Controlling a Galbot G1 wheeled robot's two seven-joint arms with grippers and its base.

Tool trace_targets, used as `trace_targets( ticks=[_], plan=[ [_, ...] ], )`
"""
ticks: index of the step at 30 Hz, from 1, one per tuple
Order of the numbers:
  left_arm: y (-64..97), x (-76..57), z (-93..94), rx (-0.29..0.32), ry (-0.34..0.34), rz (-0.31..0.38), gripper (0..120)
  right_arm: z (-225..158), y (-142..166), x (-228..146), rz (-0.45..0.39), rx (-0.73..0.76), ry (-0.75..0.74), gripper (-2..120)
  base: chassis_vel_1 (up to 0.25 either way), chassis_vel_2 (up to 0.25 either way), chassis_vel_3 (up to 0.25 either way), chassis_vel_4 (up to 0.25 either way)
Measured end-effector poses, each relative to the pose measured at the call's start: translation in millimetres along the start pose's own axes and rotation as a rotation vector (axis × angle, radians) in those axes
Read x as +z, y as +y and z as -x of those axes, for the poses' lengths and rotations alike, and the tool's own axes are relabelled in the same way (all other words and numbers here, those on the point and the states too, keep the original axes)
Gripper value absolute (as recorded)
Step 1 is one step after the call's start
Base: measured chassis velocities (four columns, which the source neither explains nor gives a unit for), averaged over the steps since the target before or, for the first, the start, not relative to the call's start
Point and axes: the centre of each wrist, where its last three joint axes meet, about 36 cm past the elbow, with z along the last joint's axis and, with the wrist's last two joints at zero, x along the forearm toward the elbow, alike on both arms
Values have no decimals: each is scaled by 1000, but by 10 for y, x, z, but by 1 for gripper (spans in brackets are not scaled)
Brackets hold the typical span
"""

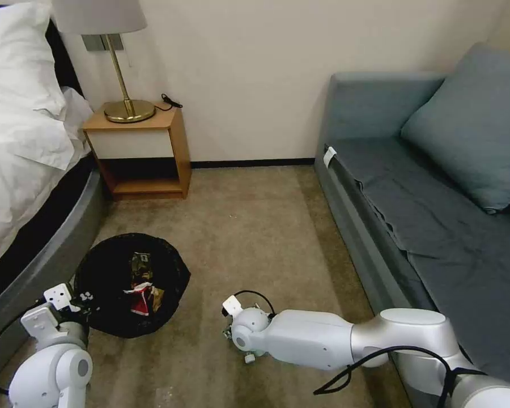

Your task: Pick up the trash bin, then pick up the garbage on the floor and place it into the trash bin.

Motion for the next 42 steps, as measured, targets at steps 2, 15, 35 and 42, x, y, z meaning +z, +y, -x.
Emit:
trace_targets(
  ticks=[2, 15, 35, 42],
  plan=[
    [-4, -7, 2, 1, -2, -1, 2, -10, -11, 36, -5, 1, 4, 100, 0, 0, 0, 0],
    [-17, 6, 10, 2, -1, 2, 2, 41, 123, 191, -14, -17, 32, 94, 0, 0, 0, 0],
    [-34, 18, 25, 4, 2, 3, 2, 1, 109, 219, -16, -22, 6, 23, 0, 0, 0, 0],
    [-31, 16, 26, 4, 2, 5, 2, -360, -166, -94, 21, -9, -101, 15, 0, 0, 0, 0]
  ],
)
